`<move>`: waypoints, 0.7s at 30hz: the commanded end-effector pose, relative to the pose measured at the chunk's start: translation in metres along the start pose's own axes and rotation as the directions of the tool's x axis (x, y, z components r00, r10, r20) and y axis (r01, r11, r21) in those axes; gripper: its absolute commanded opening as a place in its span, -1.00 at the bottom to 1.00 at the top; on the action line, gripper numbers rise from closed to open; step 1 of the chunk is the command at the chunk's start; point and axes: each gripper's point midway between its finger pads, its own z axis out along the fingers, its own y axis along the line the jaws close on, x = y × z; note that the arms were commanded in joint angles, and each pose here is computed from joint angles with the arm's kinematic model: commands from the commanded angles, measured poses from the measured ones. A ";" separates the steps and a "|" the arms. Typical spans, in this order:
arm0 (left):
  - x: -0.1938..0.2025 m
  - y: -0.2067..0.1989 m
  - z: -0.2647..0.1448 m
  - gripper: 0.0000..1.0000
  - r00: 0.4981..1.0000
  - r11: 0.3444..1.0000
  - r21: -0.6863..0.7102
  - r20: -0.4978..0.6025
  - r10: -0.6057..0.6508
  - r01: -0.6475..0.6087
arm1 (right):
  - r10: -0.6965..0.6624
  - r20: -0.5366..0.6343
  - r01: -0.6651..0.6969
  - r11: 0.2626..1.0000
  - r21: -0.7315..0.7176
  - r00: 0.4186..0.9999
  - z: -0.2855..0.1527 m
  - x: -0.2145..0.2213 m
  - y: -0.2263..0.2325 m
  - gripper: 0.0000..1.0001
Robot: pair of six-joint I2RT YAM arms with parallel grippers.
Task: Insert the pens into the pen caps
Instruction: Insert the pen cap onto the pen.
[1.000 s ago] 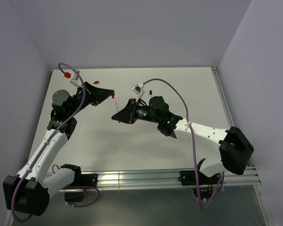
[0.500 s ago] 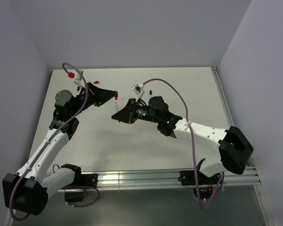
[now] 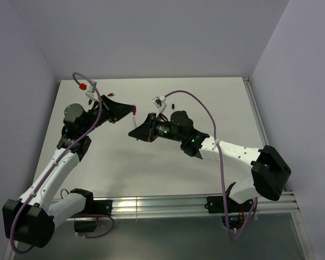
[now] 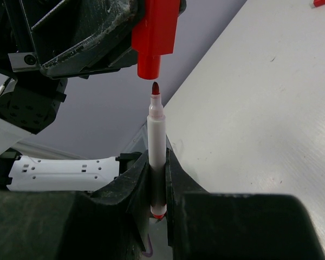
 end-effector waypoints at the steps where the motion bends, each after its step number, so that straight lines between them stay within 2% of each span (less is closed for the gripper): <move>1: -0.003 -0.008 -0.003 -0.99 0.998 0.998 0.022 0.017 0.052 -0.052 | -0.052 0.065 0.055 0.997 -0.046 0.997 -0.004 -0.022 0.025 -1.00; 21: 0.003 -0.005 -0.005 -0.99 0.999 0.999 0.019 -0.005 0.045 -0.045 | -0.054 0.069 0.056 0.998 -0.033 0.996 -0.004 -0.022 0.023 -1.00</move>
